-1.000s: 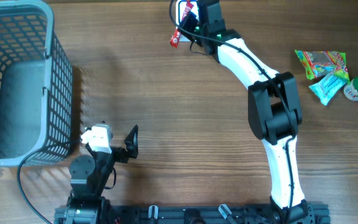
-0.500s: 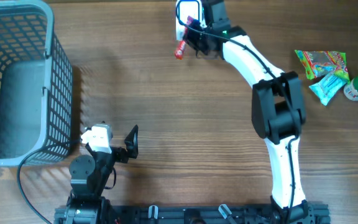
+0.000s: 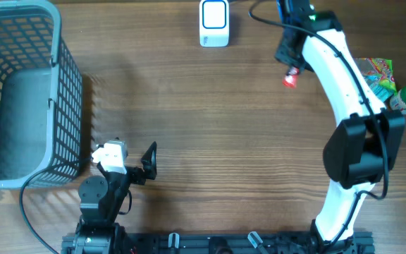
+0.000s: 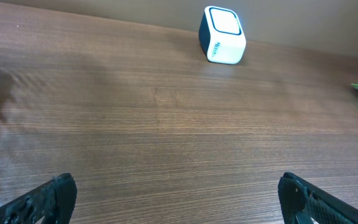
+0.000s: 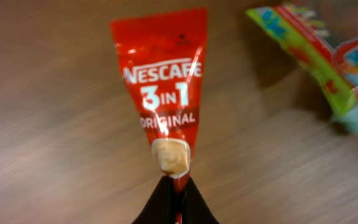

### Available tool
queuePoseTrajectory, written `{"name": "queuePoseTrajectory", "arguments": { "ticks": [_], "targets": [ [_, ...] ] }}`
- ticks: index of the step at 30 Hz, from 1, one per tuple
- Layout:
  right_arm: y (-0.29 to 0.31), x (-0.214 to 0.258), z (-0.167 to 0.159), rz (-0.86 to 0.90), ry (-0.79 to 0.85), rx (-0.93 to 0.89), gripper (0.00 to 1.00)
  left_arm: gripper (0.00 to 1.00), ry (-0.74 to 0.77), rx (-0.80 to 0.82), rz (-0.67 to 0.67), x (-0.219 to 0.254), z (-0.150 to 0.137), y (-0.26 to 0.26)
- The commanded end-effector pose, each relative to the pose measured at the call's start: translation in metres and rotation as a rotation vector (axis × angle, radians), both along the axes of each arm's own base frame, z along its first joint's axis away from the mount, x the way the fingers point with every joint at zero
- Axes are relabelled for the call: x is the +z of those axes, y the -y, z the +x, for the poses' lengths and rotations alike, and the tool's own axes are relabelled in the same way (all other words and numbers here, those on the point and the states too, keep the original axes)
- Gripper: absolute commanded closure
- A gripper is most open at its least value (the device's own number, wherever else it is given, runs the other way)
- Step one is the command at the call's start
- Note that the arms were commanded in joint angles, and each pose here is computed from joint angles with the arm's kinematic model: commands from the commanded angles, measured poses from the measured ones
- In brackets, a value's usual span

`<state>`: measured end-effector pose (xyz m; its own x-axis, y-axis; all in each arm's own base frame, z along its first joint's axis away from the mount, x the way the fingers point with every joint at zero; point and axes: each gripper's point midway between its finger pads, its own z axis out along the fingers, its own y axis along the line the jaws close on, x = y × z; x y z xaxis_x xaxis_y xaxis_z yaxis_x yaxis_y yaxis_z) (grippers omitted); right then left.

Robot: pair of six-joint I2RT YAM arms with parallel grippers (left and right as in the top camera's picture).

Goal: Scan the item barcode

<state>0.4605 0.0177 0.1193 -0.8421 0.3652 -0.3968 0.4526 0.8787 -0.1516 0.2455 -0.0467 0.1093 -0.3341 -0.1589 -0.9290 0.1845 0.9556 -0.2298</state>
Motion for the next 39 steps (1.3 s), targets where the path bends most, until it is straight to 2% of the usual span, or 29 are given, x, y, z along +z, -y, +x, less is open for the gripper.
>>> {"name": "queuePoseTrajectory", "arguments": {
  "ticks": [1, 6, 8, 10, 11, 16, 18, 20, 23, 28, 34, 39],
  "targets": [
    [0.064, -0.056, -0.029, -0.117, -0.179, 0.032, 0.96, 0.00, -0.005, -0.014, -0.006, -0.001, -0.001, 0.003],
    [0.142, -0.100, -0.069, -0.097, -0.258, -0.102, 0.96, 0.00, -0.005, -0.014, -0.006, -0.001, -0.001, 0.003],
    [0.152, -0.102, -0.071, -0.058, -0.254, -0.118, 0.94, 0.00, -0.005, -0.014, -0.006, -0.001, -0.001, 0.003],
    [0.142, -0.098, -0.062, 0.053, -0.226, -0.075, 0.22, 0.00, -0.005, -0.014, -0.006, -0.001, -0.001, 0.003],
    [0.130, -0.089, -0.051, 0.121, -0.201, -0.013, 0.00, 0.00, -0.005, -0.014, -0.006, -0.001, -0.001, 0.003],
    [0.096, -0.018, -0.027, 0.176, -0.071, 0.066, 0.00, 0.00, -0.005, -0.014, -0.006, -0.001, -0.001, 0.003],
    [0.062, 0.047, -0.020, 0.200, 0.088, 0.139, 0.00, 0.00, -0.005, -0.014, -0.006, -0.001, -0.001, 0.003],
    [0.043, 0.092, -0.027, 0.199, 0.197, 0.165, 0.00, 0.00, -0.005, -0.014, -0.006, -0.001, -0.001, 0.003],
    [0.006, 0.177, -0.057, 0.208, 0.405, 0.243, 0.00, 0.00, -0.005, -0.014, -0.006, -0.001, -0.001, 0.003],
    [-0.012, 0.274, -0.122, 0.206, 0.671, 0.335, 0.00, 0.00, -0.005, -0.014, -0.006, -0.001, -0.001, 0.003],
    [-0.006, 0.328, -0.178, 0.196, 0.853, 0.350, 0.00, 0.00, -0.005, -0.014, -0.006, -0.001, -0.001, 0.003],
    [0.000, 0.334, -0.207, 0.175, 0.875, 0.350, 0.00, 0.00, -0.005, -0.014, -0.006, -0.001, -0.001, 0.003]
  ]
}}
